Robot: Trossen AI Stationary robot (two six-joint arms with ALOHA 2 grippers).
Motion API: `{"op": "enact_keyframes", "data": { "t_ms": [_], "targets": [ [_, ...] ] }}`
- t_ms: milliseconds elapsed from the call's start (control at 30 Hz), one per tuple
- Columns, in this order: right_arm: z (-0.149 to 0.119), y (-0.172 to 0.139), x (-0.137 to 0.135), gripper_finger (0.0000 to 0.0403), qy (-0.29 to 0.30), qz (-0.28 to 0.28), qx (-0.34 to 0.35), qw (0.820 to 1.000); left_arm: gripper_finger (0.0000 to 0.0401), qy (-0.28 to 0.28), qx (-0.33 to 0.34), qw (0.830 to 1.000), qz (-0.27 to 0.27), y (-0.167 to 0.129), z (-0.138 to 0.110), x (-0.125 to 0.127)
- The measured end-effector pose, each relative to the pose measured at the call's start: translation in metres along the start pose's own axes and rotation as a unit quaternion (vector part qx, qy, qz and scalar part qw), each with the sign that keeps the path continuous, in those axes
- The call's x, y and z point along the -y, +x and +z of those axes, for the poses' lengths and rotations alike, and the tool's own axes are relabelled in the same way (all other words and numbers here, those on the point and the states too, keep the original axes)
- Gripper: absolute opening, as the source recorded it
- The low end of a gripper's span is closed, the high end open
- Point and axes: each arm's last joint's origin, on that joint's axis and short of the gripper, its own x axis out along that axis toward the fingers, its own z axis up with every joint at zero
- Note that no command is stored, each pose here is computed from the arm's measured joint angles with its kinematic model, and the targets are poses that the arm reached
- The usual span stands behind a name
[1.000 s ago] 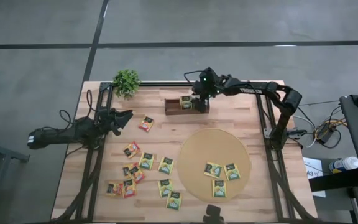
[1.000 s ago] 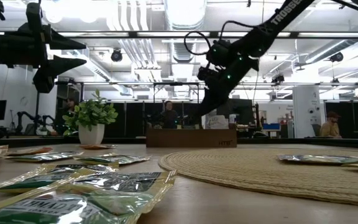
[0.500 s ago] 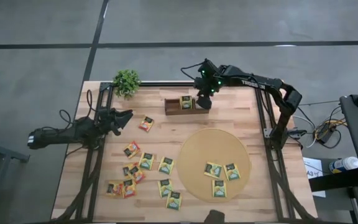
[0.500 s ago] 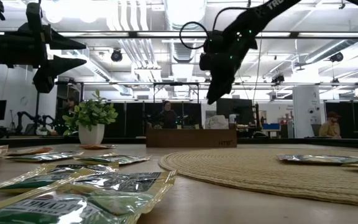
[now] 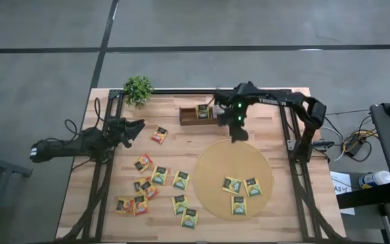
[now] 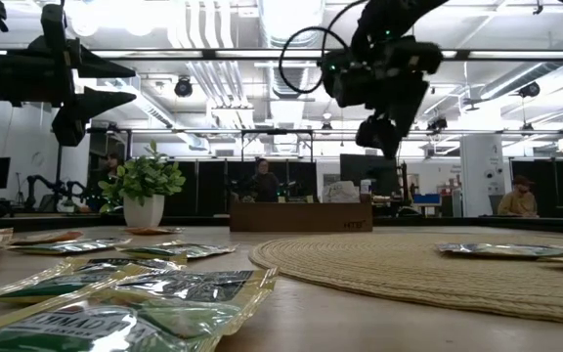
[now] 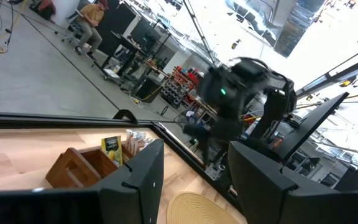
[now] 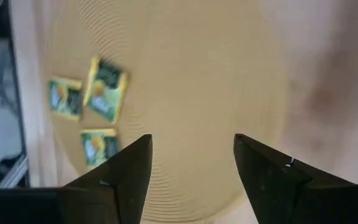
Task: Pick & Place Tea
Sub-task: Put the yellow tea bag into the middle section of the wooden organizer
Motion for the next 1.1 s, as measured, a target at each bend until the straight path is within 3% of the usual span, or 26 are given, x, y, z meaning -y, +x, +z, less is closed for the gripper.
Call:
{"op": "enact_keyframes", "data": {
  "t_ms": [167, 567, 1100],
  "targets": [
    [0.008, 0.023, -0.025, 0.0223, -0.065, 0.009, -0.025, 0.997, 0.0174, 0.0, 0.0, 1.0, 0.0, 0.0, 0.0, 0.0],
    [0.029, 0.077, -0.072, 0.0224, -0.186, -0.001, 0.013, 0.983, 0.0174, 0.0, 0.0, 1.0, 0.0, 0.0, 0.0, 0.0],
    [0.018, 0.122, -0.091, 0.0224, -0.188, 0.007, 0.005, 0.982, 0.0174, 0.0, 0.0, 1.0, 0.0, 0.0, 0.0, 0.0]
  ]
}}
